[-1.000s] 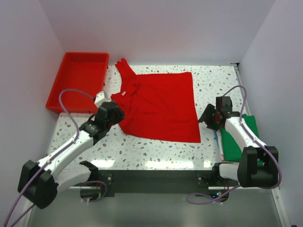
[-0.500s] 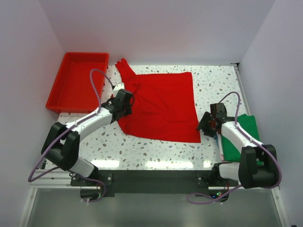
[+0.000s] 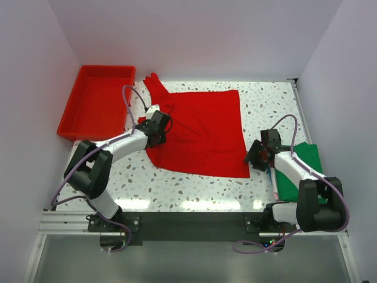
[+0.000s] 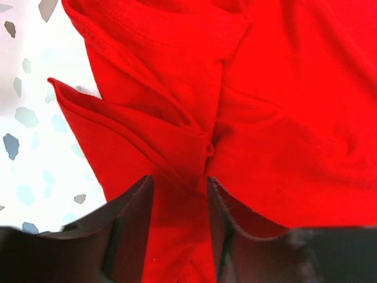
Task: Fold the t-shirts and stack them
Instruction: Flatten the tshirt out
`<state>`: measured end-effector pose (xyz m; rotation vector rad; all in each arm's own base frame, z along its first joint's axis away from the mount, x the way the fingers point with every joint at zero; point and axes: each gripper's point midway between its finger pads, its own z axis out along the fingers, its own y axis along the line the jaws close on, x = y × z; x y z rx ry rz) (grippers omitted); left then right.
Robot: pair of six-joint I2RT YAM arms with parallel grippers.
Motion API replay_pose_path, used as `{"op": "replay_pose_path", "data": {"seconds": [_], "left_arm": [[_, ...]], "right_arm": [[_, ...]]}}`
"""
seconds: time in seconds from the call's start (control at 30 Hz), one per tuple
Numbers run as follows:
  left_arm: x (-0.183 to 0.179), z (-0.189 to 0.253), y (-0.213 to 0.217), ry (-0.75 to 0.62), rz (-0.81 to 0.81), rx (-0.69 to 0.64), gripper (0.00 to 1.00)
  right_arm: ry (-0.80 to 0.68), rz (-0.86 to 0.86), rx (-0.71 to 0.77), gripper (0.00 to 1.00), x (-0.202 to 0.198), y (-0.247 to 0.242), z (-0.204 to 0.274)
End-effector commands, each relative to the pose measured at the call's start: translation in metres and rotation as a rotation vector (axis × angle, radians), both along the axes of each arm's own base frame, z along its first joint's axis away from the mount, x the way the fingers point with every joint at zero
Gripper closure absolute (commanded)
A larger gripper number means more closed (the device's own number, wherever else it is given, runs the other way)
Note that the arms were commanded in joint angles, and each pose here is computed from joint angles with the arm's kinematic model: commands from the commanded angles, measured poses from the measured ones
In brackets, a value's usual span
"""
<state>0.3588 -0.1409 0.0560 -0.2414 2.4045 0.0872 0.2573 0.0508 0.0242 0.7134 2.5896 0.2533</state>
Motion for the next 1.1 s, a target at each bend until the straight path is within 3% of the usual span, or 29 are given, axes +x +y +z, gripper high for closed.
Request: {"op": "replay_pose_path", "data": {"seconds": [0.0,0.47,0.63,0.8,1.0,1.07], "left_arm": [[0.019,0.016,-0.006,-0.063,0.012,-0.003,0.58],[-0.010,0.022,0.011,-0.063,0.046,-0.034,1.00],[-0.029,0.044,0.023,-0.123,0.090,-0.100,1.00],[-0.070,0.049,0.052,-0.157,0.219,-0.195,1.00],[-0.143,-0.011,0.072,-0.033,0.417,-0.333,1.00],[-0.166,-0.033,0.067,0.007,0.456,-0.436,1.00]], "right_arm": [[-0.027,-0.005,-0.013,0.48,0.007,-0.002,-0.002],[-0.001,0.032,0.006,0.50,-0.005,0.003,-0.003],[0.017,0.037,0.016,0.48,-0.014,0.004,0.005],[0.042,0.068,0.064,0.45,-0.027,0.013,0.008],[0.064,0.072,0.084,0.37,-0.048,0.015,0.006],[0.079,0.064,0.080,0.36,-0.052,0.014,0.006]]}}
